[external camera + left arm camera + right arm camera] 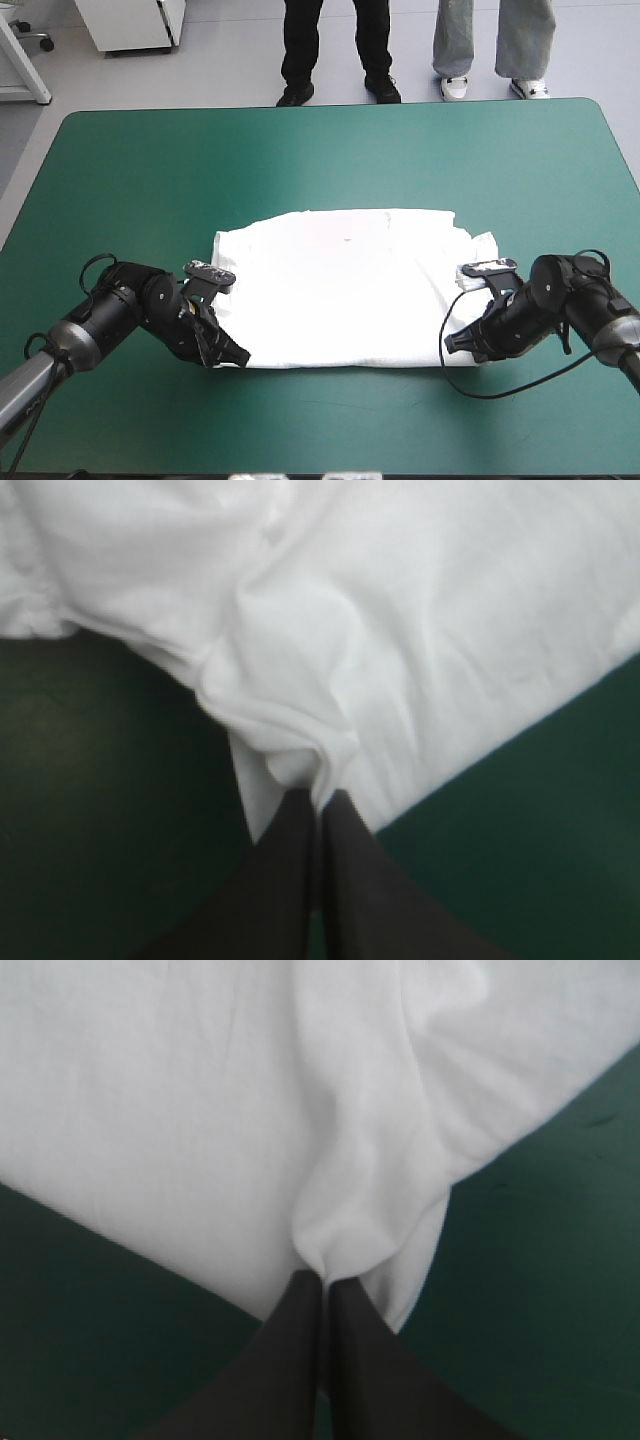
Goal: Fold the cloth
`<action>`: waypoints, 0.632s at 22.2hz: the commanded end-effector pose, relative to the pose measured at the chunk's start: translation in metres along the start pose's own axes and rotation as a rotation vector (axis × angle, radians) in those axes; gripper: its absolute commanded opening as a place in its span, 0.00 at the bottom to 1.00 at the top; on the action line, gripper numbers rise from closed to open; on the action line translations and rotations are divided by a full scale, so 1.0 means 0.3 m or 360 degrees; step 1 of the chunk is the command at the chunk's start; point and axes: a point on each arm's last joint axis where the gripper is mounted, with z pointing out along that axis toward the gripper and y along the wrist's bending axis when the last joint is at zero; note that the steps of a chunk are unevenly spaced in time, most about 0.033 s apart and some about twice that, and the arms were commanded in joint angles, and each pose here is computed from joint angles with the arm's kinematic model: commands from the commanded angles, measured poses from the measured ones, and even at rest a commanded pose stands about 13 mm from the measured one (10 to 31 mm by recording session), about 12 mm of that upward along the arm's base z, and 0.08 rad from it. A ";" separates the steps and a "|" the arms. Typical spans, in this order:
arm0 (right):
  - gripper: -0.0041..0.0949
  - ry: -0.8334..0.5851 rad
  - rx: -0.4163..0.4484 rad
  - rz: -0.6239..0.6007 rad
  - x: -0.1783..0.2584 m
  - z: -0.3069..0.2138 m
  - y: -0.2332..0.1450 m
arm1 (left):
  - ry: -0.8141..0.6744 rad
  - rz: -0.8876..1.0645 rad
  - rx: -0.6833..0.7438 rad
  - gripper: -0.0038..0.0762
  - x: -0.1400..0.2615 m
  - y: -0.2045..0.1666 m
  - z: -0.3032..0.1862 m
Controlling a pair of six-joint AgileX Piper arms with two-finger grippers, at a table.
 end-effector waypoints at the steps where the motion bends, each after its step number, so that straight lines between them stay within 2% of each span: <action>1: 0.03 -0.0086 0.0005 -0.0010 0.002 -0.016 0.004 | -0.0076 -0.0019 0.0031 0.04 0.002 -0.014 -0.030; 3: 0.10 -0.0109 0.0012 -0.0025 -0.003 -0.020 0.003 | -0.0075 -0.0034 0.0029 0.09 0.002 -0.013 -0.030; 5: 0.28 -0.0108 0.0016 -0.0038 -0.005 -0.025 0.004 | -0.0055 -0.0036 0.0032 0.25 0.005 -0.014 -0.033; 8: 0.62 -0.0105 0.0073 -0.0048 -0.016 -0.065 0.001 | 0.0025 -0.0063 0.0029 0.61 0.011 -0.018 -0.075; 11: 0.69 -0.0196 0.0147 -0.0039 -0.029 -0.135 0.002 | -0.0079 -0.0127 -0.0005 0.74 -0.013 -0.025 -0.172; 14: 0.69 -0.0369 0.0204 -0.0040 -0.051 -0.230 0.012 | -0.0410 -0.0181 -0.0153 0.75 -0.066 -0.013 -0.312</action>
